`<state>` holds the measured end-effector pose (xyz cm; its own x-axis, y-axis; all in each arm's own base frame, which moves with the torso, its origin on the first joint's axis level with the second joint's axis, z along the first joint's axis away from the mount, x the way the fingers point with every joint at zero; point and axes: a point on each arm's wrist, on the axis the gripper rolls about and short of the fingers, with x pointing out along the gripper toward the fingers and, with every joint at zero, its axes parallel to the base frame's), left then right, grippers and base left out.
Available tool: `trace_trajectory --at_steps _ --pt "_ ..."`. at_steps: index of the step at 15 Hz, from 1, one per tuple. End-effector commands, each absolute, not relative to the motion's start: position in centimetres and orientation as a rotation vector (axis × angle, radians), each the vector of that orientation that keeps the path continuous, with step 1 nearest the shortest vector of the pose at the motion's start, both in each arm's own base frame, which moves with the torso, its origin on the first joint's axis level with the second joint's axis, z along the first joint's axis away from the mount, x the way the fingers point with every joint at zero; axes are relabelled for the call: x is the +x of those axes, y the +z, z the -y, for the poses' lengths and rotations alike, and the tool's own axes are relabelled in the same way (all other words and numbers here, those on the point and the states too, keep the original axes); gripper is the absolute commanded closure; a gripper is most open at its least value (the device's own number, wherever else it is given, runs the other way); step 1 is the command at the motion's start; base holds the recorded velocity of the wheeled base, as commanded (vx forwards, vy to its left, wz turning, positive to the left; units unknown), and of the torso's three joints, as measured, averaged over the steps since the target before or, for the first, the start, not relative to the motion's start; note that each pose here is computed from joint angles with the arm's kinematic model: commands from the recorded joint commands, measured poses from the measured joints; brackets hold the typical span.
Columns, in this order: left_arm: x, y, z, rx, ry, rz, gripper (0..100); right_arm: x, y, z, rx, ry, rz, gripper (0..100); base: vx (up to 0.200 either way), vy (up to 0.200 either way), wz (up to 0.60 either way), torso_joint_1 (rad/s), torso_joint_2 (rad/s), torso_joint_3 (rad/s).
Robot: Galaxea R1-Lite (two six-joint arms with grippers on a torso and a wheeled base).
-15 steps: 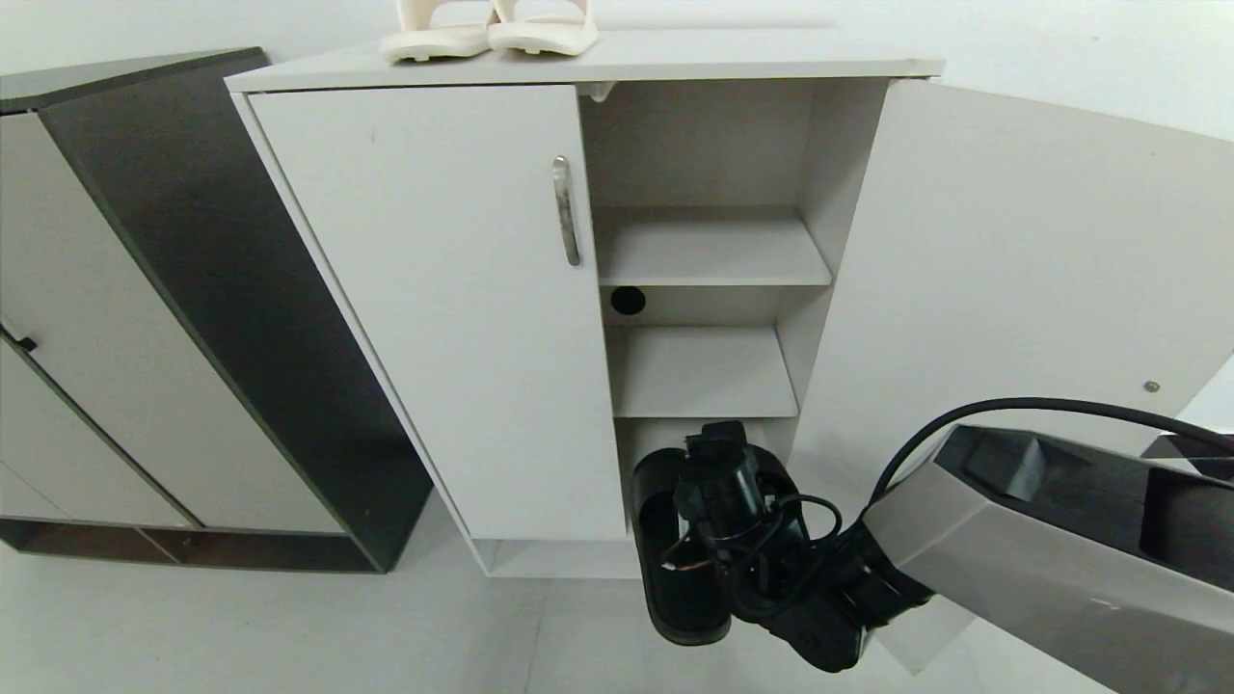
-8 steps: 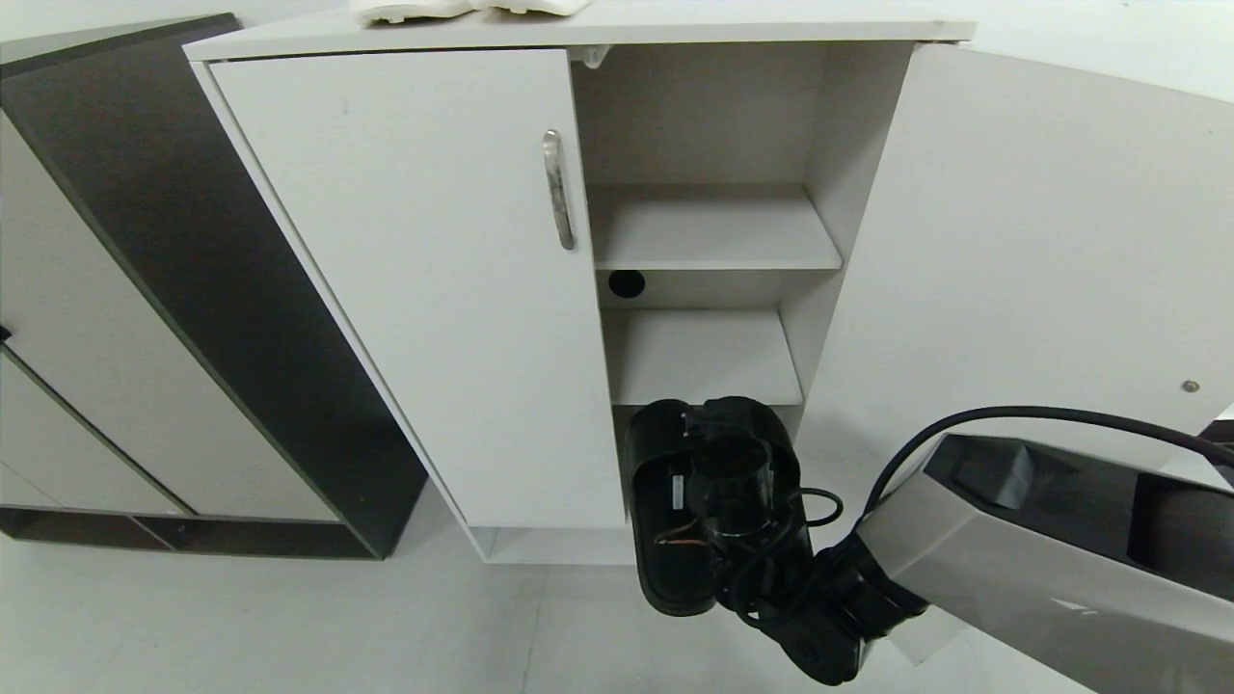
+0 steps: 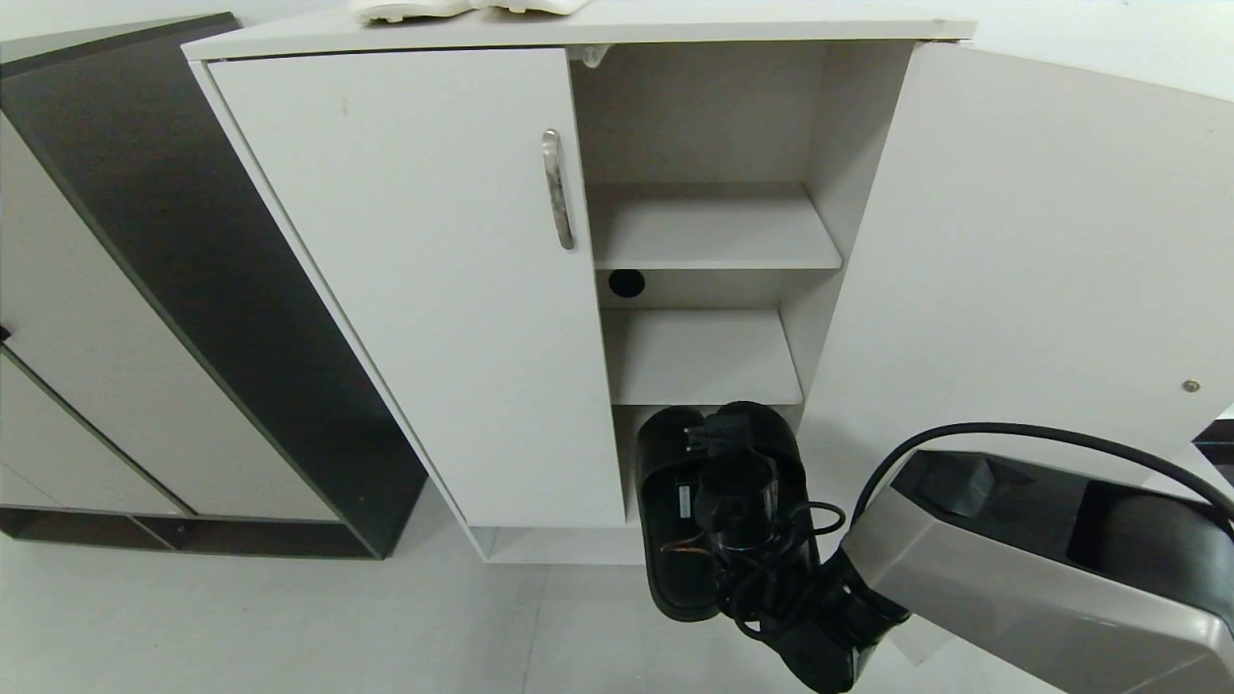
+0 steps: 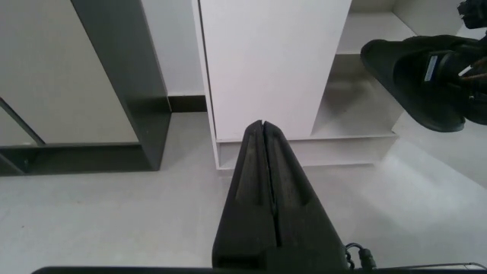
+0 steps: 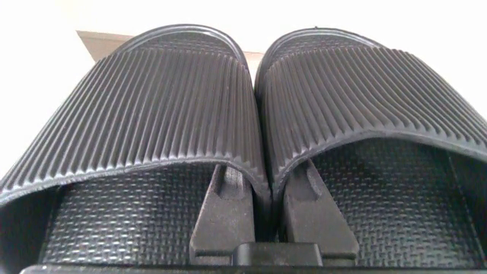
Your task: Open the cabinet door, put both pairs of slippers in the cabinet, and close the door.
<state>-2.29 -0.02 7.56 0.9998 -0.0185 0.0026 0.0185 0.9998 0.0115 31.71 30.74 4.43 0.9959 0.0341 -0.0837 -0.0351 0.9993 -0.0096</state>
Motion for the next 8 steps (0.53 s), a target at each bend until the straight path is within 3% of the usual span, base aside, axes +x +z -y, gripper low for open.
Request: trace_trajectory --at_steps 1,2,8 --pt "-2.28 7.56 0.02 0.011 -0.018 0.002 100 31.77 4.23 -30.71 -0.014 0.034 -0.087 100 0.000 0.000 0.00 0.000 0.00 0.000" --pt "-2.28 7.56 0.02 0.012 -0.018 0.002 100 31.77 4.24 -30.71 -0.013 0.034 -0.086 100 0.000 0.000 0.00 0.000 0.00 0.000" --pt "-2.28 7.56 0.02 0.012 -0.018 0.002 100 31.82 4.18 -30.67 -0.014 0.032 -0.087 100 0.200 0.000 0.00 -0.001 0.00 0.002"
